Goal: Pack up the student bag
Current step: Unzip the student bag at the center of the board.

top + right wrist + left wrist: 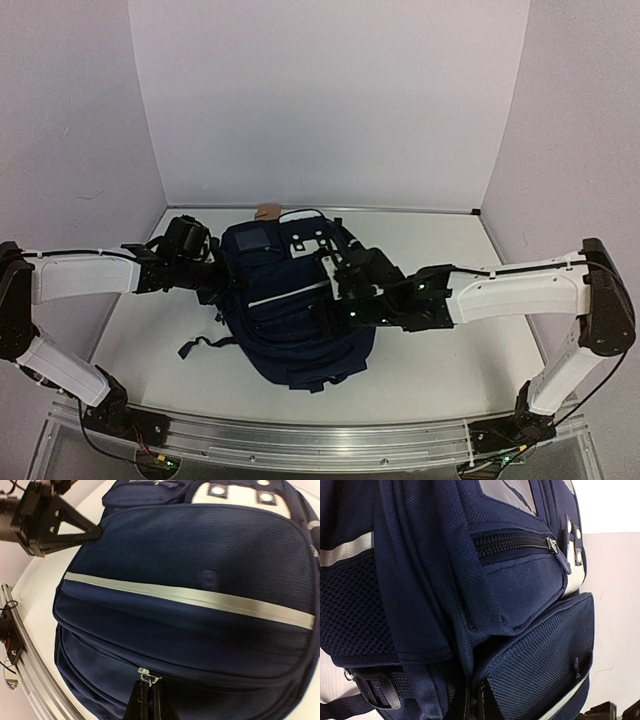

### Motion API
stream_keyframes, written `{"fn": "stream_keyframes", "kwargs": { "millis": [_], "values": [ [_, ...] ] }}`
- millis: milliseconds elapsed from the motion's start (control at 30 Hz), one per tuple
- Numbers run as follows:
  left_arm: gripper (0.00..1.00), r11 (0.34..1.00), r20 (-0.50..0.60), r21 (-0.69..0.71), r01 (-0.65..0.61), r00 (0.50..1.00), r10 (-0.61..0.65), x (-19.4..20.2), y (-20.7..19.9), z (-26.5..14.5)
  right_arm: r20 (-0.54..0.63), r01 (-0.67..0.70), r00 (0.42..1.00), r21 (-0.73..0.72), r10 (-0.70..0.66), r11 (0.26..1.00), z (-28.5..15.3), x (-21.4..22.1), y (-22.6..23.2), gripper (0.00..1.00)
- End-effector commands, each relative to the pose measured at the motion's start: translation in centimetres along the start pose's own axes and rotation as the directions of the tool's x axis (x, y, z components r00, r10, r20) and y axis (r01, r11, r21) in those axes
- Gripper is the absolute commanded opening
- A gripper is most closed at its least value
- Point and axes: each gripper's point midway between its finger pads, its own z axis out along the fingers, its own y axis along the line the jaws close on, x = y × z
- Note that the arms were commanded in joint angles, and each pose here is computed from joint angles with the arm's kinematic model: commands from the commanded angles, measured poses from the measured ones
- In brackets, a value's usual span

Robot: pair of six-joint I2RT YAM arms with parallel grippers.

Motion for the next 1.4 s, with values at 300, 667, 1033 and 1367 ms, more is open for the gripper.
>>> {"fn": "stream_keyframes", "kwargs": {
  "millis": [300,667,1033,1367],
  "values": [
    [0.0,0.98,0.073,0.192,-0.058,0.996,0.044,0.7,-7.2,-1.2,0.112,0.018,0.994,-0.1,-0.007,0.995,5.0,-3.2,12.0,0.0],
    [0.0,0.992,0.081,0.111,-0.055,0.996,0.046,2.2,-4.1,-3.7,0.204,0.002,0.979,-0.138,0.027,0.99,0.6,-6.7,12.4,0.45],
    [0.0,0.994,-0.06,-0.098,-0.044,0.997,0.038,6.9,2.2,-7.2,0.313,-0.106,0.947,0.101,0.069,0.989,-5.2,-11.8,0.1,0.9],
    [0.57,0.983,-0.055,-0.141,-0.121,0.992,0.114,5.1,-0.9,-12.0,0.218,-0.149,0.97,0.19,0.106,0.97,3.8,-13.3,-11.0,0.93]
  ]
}}
